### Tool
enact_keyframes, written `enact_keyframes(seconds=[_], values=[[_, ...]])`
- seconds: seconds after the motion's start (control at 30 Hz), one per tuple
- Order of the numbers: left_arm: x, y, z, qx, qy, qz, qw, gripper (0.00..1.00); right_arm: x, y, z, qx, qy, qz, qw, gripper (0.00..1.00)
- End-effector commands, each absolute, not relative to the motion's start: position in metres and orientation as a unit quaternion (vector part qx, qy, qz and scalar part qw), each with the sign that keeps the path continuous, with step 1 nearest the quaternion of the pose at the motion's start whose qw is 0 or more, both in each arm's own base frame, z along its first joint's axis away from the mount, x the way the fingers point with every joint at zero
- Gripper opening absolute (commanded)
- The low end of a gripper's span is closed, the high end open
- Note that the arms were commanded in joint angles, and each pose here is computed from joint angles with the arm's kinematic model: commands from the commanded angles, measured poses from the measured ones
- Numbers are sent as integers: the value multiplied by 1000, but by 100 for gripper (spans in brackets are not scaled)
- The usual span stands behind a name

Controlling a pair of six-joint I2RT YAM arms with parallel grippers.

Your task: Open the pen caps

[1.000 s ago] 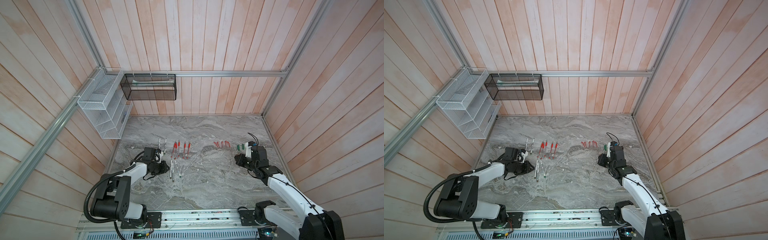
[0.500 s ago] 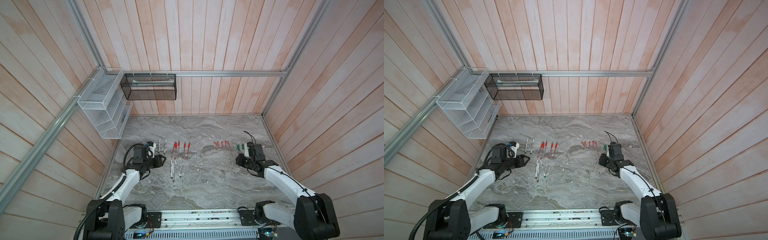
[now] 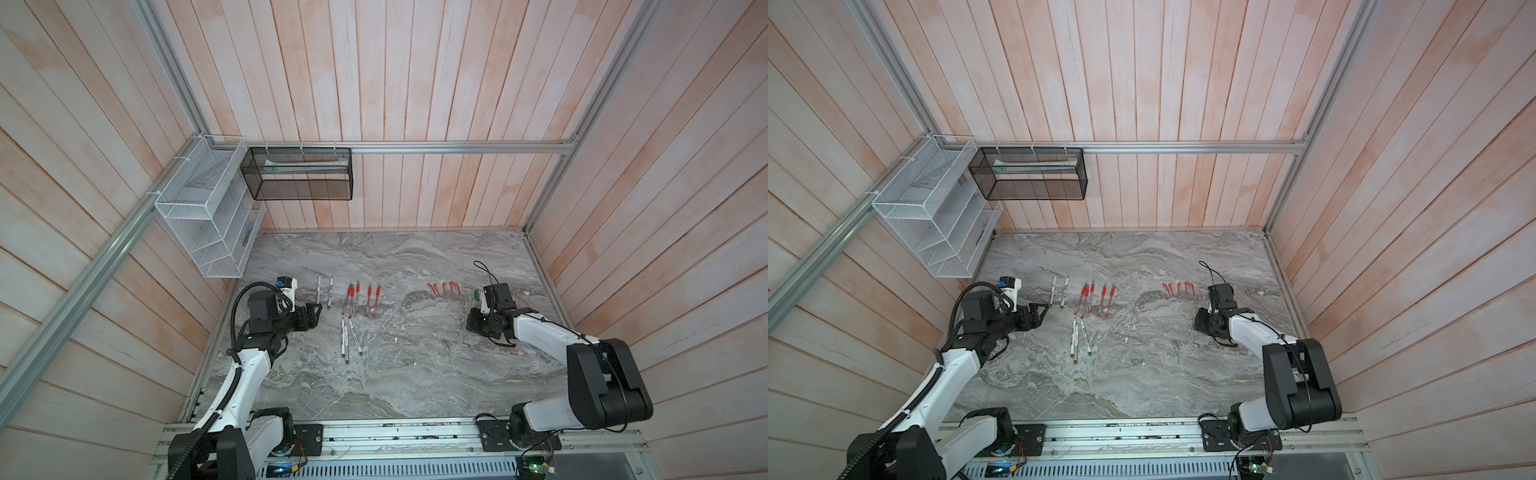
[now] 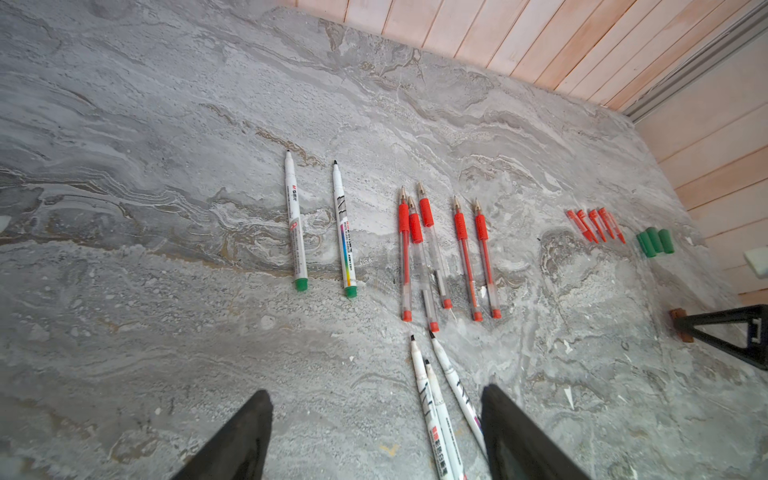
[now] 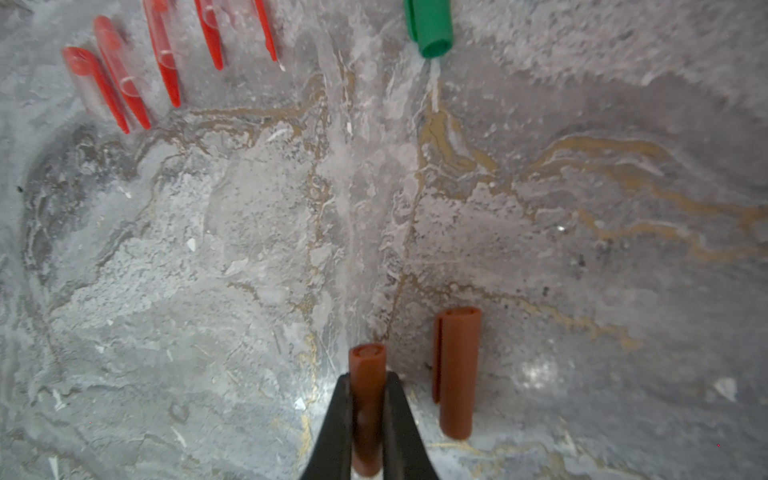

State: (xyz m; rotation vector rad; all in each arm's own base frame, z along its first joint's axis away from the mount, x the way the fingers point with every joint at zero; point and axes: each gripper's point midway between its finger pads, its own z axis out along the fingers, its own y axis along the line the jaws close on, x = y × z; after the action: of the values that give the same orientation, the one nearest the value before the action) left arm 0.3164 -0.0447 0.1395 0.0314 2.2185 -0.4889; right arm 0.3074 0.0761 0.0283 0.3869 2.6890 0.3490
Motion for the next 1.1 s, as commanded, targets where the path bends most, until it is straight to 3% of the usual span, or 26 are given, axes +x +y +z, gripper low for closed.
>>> enact_keyframes(seconds=[0.0,0.67,0.87,0.93,1.07], values=[[318,-39,146,26,883,-176,435,83,311,72,27,132,964,113,200,0],[320,-37,151,29,881,-179,438,89,312,71,28,124,966,106,202,22],[322,-31,151,31,883,-162,440,93,325,66,63,117,959,95,239,24],[326,-28,156,34,885,-149,439,100,330,65,83,118,953,98,260,25],[344,-21,180,56,870,-105,478,100,344,58,123,111,939,90,312,26]])
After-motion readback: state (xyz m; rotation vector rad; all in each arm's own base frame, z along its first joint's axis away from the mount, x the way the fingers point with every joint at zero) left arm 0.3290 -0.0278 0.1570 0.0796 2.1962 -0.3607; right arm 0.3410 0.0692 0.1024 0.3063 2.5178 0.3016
